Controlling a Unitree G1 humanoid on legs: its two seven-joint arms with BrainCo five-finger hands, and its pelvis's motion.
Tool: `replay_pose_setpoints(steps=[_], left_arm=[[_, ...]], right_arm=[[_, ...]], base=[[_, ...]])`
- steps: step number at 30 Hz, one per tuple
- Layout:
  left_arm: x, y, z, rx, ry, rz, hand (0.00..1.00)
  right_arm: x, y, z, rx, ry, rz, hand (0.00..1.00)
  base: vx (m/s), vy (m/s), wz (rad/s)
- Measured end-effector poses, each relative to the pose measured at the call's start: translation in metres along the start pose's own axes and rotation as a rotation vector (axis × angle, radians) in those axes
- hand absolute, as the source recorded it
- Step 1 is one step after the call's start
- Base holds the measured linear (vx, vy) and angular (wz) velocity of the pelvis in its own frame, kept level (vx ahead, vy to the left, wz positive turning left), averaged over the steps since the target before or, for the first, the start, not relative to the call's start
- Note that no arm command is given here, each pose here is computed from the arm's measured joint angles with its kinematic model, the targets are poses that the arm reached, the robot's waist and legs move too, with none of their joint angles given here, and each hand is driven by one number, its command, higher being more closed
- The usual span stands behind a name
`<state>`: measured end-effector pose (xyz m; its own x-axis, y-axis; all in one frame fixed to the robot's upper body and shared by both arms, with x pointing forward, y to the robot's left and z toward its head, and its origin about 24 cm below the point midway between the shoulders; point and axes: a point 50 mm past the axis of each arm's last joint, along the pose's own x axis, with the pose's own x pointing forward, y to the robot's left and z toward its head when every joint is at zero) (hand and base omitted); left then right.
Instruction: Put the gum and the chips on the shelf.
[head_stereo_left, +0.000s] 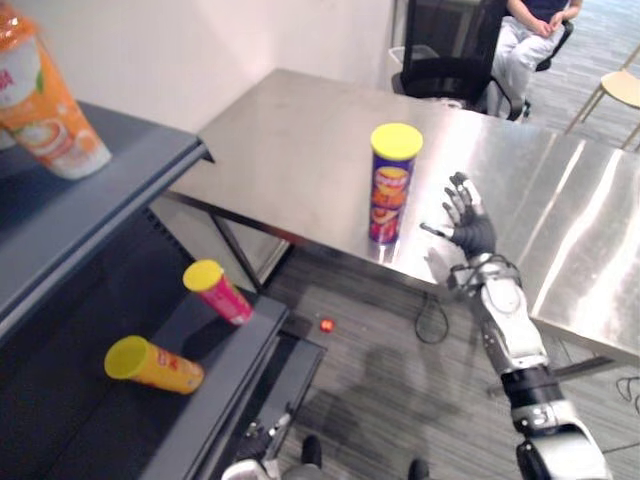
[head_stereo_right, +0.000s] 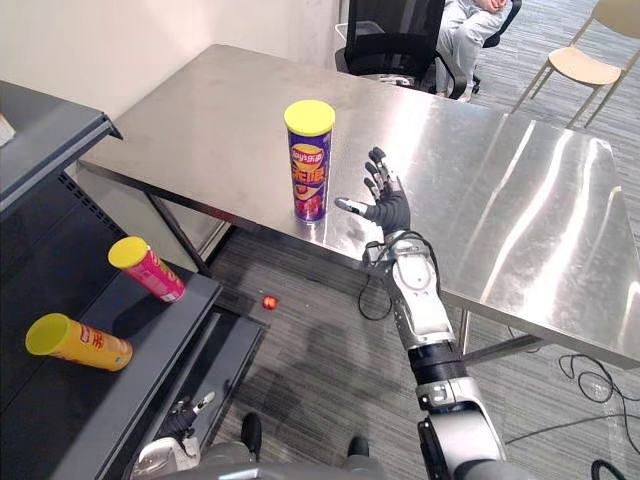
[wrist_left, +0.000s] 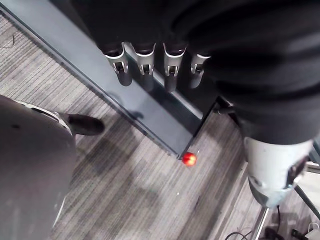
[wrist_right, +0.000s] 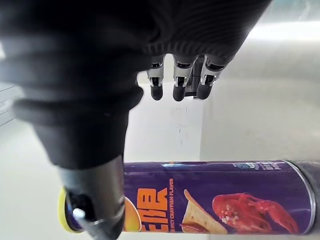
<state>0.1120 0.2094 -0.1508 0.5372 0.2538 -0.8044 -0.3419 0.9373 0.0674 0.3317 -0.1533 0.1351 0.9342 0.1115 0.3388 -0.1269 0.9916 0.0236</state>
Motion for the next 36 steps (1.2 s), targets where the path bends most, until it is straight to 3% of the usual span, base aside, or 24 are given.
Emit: replay_pose_setpoints(steps=[36], left_arm=[[0.002,0.006,0.013,-0.001,-0.047,0.018,0.0]], right_arm=[[0.05,0.029,0.045,-0.048,-0.111,0.096,0.0]], base=[[-0.02,-0.01,0.03]])
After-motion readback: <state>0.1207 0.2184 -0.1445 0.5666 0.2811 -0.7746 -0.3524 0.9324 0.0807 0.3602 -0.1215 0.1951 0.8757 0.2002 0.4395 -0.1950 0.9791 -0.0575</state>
